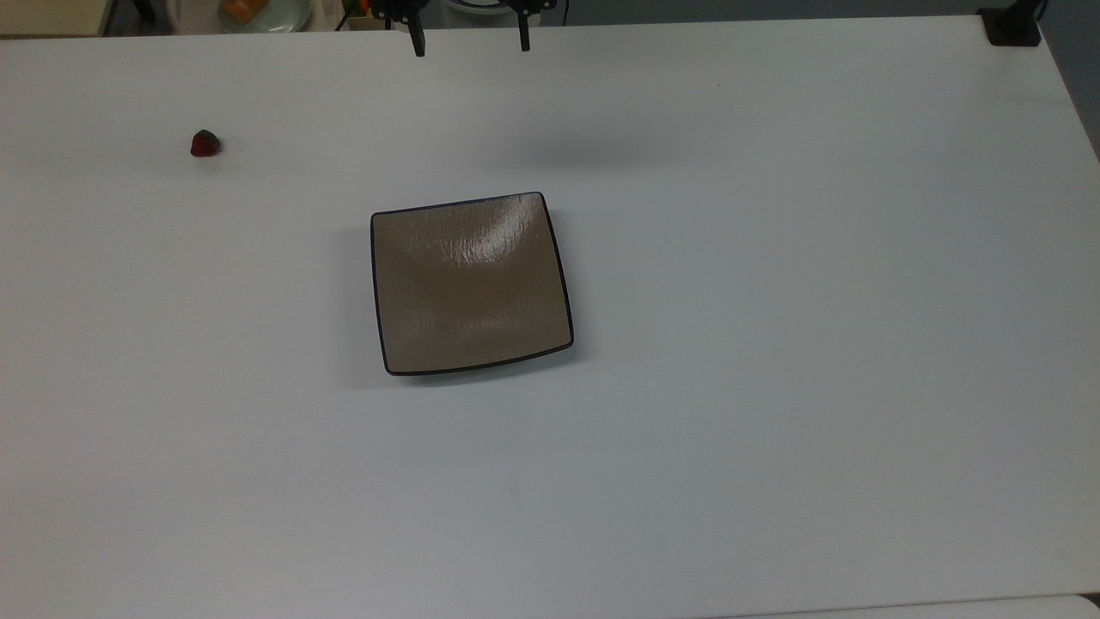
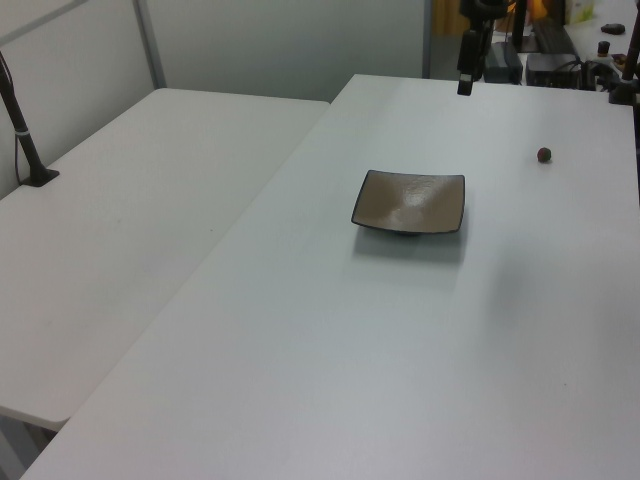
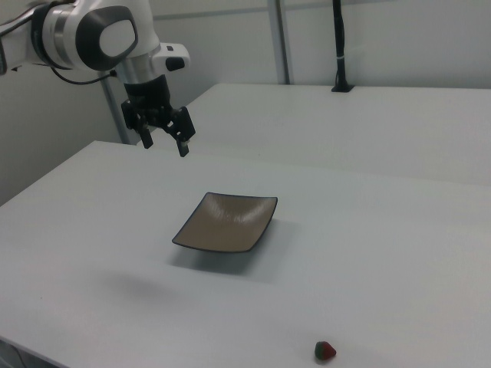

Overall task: Strawberries on a ceramic plate
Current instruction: 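Move the open gripper toward the red strawberry on the table, then lower the open gripper over the red strawberry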

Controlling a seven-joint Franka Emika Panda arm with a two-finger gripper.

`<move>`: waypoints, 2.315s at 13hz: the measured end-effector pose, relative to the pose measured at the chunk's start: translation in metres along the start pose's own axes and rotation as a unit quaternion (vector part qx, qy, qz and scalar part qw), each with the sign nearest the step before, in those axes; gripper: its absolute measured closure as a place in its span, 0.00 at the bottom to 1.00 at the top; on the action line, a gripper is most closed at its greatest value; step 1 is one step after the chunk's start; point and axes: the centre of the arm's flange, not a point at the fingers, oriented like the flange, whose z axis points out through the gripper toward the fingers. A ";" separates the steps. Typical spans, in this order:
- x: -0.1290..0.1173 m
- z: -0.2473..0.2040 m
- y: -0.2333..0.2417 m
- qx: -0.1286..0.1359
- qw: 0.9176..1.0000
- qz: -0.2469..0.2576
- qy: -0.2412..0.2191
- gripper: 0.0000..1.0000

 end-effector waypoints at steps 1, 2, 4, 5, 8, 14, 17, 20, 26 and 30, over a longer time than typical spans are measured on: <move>0.000 0.000 0.000 0.000 1.000 0.000 0.000 0.00; 0.000 0.000 0.000 0.000 1.000 0.000 0.000 0.00; 0.000 0.000 0.001 0.000 1.000 0.001 0.000 0.00; 0.000 0.000 0.001 0.000 1.000 0.001 0.000 0.00; 0.000 0.000 0.004 0.000 1.000 0.004 0.000 0.00; 0.000 -0.002 0.036 -0.003 0.999 -0.041 0.001 0.00; -0.002 -0.004 0.059 -0.005 0.996 -0.090 0.002 0.00; -0.006 -0.005 0.092 -0.007 0.988 -0.153 0.001 0.00; -0.017 0.007 0.139 -0.003 0.969 -0.248 -0.012 0.00; -0.029 0.028 0.165 0.009 0.953 -0.303 -0.031 0.00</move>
